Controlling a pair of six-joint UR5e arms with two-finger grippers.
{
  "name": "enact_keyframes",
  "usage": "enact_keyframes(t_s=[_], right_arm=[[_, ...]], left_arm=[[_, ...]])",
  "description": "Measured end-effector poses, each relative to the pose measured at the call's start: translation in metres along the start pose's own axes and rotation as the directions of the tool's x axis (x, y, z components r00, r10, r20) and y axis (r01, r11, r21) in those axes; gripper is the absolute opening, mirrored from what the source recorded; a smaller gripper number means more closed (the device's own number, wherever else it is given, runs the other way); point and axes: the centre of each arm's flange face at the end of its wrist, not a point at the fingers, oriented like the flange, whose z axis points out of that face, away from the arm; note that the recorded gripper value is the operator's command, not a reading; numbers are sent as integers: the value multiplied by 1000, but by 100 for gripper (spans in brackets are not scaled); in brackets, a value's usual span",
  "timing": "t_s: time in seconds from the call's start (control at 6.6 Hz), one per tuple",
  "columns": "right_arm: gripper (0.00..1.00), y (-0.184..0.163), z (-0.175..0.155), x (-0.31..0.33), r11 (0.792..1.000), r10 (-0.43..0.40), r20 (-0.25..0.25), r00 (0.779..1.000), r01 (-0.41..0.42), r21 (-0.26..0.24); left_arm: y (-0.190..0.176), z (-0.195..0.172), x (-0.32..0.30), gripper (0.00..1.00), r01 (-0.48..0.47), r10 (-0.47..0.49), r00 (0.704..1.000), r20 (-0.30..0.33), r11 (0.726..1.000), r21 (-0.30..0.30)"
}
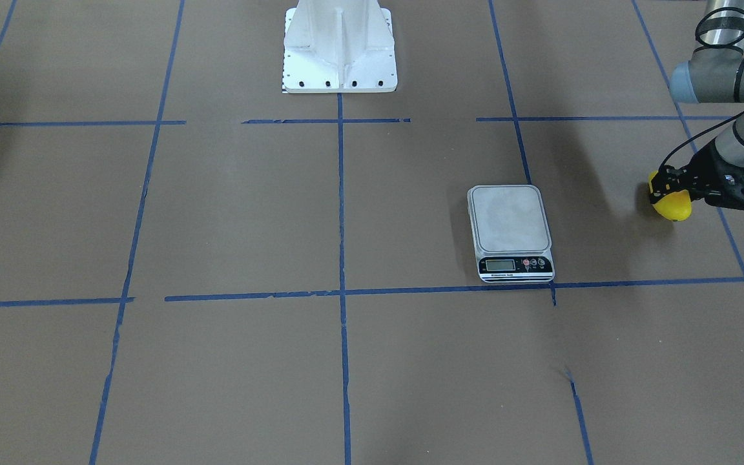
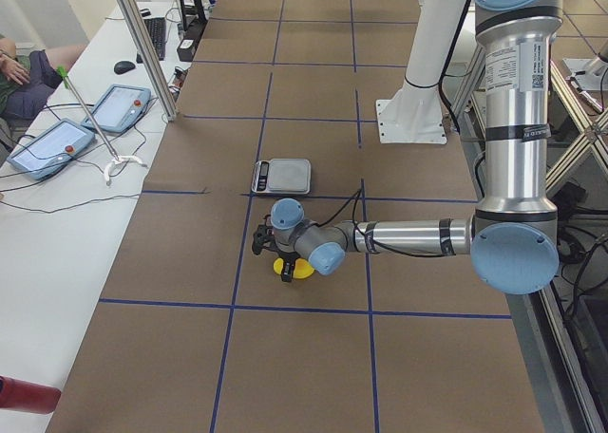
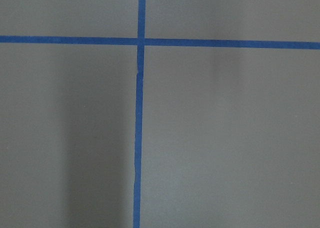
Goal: Weigh mango
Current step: 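Lower the left gripper onto the yellow mango and close it, then lift the mango with the left gripper and carry it over the scale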
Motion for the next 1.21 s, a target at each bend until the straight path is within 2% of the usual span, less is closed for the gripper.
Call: enact_keyframes(t_s=[0.3,0.45,0.76,0.91,1.06,1.21], right_arm=[[100,0,0,0,1000,0,0,1000,0,0],[100,0,0,0,1000,0,0,1000,0,0],[100,0,0,0,1000,0,0,1000,0,0],[100,0,0,0,1000,0,0,1000,0,-1],[100,0,0,0,1000,0,0,1000,0,-1],[100,1,0,0,1000,1,0,1000,-1,-1]], left_arm=[[2,-51,45,0,21,-23,999,-35,999,-34],[-13,-82,74,0,51,-53,998,-30,998,-45],[-84,-128,155,0,116,-118,993,-19,992,-57],[-114,-134,191,0,166,-168,986,-24,984,-60],[-131,-119,226,0,193,-196,980,-33,978,-77],[-135,-88,256,0,198,-204,978,-48,975,-101]])
